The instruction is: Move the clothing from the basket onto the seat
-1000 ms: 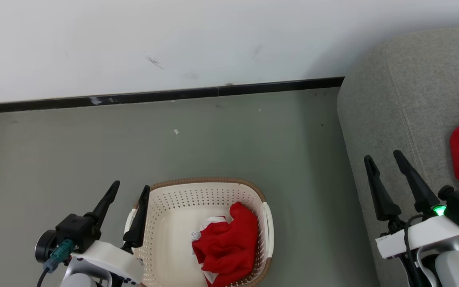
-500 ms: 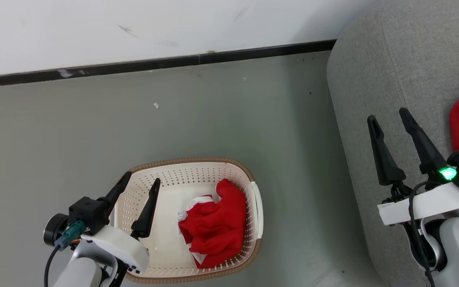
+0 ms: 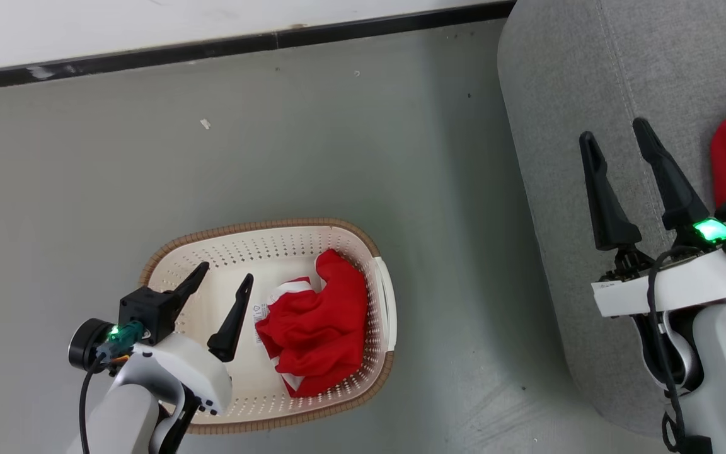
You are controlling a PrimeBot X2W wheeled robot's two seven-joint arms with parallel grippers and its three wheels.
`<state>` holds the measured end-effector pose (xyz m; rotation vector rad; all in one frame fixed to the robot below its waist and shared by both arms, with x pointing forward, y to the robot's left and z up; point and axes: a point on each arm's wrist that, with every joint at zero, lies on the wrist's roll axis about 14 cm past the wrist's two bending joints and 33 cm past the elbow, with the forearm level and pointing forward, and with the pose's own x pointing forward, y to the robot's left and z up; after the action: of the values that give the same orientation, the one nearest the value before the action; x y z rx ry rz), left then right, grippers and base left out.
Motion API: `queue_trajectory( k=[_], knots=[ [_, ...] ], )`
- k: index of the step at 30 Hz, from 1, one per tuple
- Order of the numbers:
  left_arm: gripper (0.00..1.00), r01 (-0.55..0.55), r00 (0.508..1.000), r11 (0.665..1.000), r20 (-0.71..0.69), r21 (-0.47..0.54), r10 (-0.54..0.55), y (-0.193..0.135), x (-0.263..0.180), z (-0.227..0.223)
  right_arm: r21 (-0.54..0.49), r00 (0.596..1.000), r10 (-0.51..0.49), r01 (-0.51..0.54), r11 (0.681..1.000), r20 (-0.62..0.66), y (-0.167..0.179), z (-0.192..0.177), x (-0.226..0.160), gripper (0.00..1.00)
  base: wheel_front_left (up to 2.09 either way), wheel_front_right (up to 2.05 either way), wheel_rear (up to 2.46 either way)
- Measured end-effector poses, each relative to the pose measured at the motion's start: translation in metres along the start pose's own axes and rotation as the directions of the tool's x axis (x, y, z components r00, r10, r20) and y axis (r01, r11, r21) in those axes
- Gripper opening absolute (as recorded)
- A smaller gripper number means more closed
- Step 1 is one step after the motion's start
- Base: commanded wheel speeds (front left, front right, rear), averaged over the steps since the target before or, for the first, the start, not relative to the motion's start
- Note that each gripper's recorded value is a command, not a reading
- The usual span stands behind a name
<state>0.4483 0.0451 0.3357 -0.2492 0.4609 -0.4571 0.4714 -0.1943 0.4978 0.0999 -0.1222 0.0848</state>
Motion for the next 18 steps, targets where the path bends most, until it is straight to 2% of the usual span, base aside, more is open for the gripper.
queue_trajectory(
  k=[9,18],
  knots=[
    [1.00,0.038,0.987,0.999,-0.153,-0.025,-0.041,-0.004,0.017,-0.048,-0.005,1.000,-0.025,0.025,1.000,-0.001,-0.009,-0.009,0.011,1.00,0.00,0.00,0.00],
    [1.00,0.075,0.965,0.996,-0.248,-0.040,-0.082,-0.009,0.037,-0.079,-0.019,0.999,-0.037,0.037,0.999,-0.014,-0.016,-0.020,0.020,1.00,0.00,0.00,0.00]
  ],
)
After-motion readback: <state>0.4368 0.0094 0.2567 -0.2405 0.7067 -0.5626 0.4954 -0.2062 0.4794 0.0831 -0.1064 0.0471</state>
